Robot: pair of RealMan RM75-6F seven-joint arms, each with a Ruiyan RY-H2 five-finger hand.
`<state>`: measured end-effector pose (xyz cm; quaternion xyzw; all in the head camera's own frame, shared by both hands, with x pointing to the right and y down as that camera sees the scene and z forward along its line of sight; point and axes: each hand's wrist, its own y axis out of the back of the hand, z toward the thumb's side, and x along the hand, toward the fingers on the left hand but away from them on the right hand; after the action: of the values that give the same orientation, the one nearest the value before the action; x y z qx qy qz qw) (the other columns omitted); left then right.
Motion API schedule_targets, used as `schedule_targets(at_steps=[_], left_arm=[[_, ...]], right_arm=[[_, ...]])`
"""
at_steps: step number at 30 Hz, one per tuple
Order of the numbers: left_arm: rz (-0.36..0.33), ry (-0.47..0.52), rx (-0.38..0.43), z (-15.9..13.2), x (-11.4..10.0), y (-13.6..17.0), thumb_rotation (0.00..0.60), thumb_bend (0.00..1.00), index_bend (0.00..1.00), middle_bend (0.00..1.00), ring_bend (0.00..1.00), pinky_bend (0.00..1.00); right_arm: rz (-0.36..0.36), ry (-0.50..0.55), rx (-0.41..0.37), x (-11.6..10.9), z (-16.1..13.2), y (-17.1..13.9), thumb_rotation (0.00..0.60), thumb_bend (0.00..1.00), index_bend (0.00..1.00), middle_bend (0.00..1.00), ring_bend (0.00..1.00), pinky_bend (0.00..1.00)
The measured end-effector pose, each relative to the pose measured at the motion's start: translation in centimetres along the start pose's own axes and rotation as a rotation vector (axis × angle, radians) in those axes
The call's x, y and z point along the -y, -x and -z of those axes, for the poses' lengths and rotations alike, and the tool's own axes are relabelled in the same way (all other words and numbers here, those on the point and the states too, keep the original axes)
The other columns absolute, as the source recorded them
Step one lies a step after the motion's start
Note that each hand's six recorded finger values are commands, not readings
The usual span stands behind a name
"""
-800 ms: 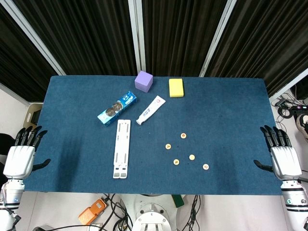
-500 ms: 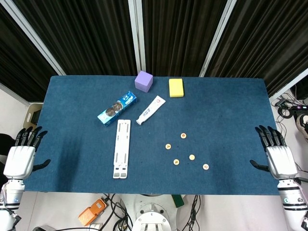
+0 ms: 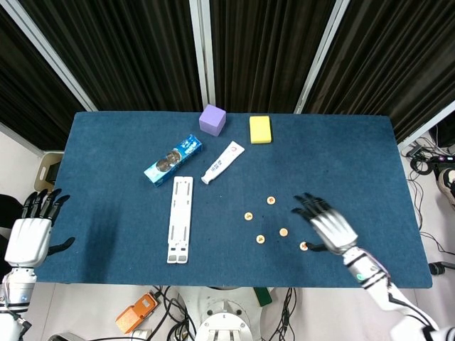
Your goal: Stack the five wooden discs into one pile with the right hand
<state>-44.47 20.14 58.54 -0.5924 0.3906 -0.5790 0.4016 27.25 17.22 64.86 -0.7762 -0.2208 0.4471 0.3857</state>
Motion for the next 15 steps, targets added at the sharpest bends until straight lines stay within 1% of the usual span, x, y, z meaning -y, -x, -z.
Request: schedule_targets(at_steps=[2,5,9,12,15], left_arm=[[0.000,-0.001,-0.002,0.1,0.0,0.1,0.600,0.00,0.15,0.07,0.00,0.00],[0.000,-0.001,-0.009,0.3,0.0,0.2,0.600,0.00,0.15,0.07,0.00,0.00],[0.005,0.000,-0.017,0.6,0.2,0.3,0.600,0.00,0.15,0.07,0.00,0.00],[0.008,0.001,-0.020,0.7,0.4,0.4,0.600,0.00,0.15,0.07,0.00,0.00],[0.008,0.003,-0.022,0.8,0.4,0.4,0.600,0.00,0.15,0.07,0.00,0.00]], right_arm=[[-0.031,-0.001,-0.058,1.1,-2.0,1.8,0.600,0.31,0.36,0.11,0.07,0.22],[-0.069,-0.025,-0.119,2.5,-4.1,3.9,0.600,0.34,0.39,0.13,0.08,0.22],[-0.093,-0.071,-0.143,3.9,-5.2,5.4,0.600,0.40,0.44,0.14,0.08,0.22],[-0.104,-0.099,-0.153,4.8,-5.7,6.1,0.600,0.43,0.45,0.14,0.08,0.22],[-0.102,-0.115,-0.158,5.2,-6.0,6.4,0.600,0.46,0.46,0.14,0.08,0.21]])
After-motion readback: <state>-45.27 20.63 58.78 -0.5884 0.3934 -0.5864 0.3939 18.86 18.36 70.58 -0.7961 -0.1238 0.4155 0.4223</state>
